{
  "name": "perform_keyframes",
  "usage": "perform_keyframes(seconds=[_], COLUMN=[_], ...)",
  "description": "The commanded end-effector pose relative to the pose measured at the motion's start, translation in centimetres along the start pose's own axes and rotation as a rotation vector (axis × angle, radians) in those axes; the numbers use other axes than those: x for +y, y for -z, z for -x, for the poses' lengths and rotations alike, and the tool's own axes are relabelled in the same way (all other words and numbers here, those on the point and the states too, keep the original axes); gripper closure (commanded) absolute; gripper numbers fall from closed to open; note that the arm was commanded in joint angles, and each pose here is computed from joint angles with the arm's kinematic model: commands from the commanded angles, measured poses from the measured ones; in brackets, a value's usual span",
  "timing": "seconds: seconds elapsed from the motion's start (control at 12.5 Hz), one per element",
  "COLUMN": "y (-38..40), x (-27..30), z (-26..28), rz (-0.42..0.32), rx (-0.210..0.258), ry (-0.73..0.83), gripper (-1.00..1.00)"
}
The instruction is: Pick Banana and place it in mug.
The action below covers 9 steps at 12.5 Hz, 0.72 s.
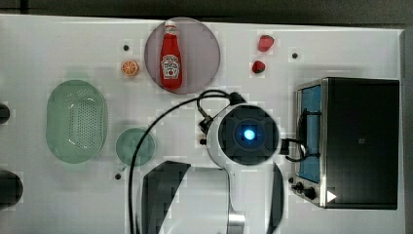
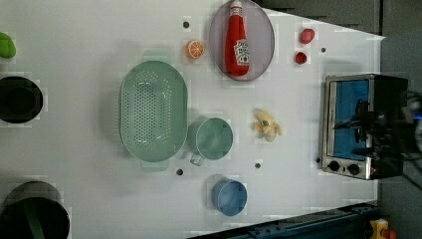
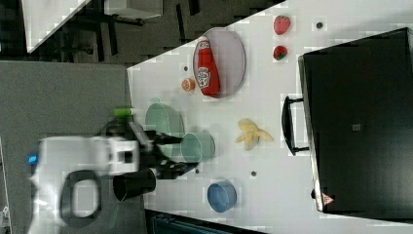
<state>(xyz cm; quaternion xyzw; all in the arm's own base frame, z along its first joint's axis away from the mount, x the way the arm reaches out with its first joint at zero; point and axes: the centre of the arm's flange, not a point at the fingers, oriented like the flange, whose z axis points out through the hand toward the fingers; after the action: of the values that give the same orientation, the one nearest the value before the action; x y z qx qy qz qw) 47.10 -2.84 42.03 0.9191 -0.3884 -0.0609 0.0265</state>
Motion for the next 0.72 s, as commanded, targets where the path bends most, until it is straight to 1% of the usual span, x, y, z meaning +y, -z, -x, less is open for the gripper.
perform_keyframes(seconds=[0.08,0.24,0.4,0.56,0.72], y=[-3.2,-7.3,-11.3,-16.0,-20.0], x=[-1.6,-2.4,-2.8,-3.1,-3.6], z=[-1.7,-2.5,-2.9,-2.9,-2.6], rz=[-0.049,-0.049,-0.045,-0.034,-0.013], rx=[0.062,0.078,0.085,0.075,0.042], ry=[0.252,0.368,0.449,0.460,0.472], gripper=[-1.00,-1.00,-1.00,-1.00,-1.00])
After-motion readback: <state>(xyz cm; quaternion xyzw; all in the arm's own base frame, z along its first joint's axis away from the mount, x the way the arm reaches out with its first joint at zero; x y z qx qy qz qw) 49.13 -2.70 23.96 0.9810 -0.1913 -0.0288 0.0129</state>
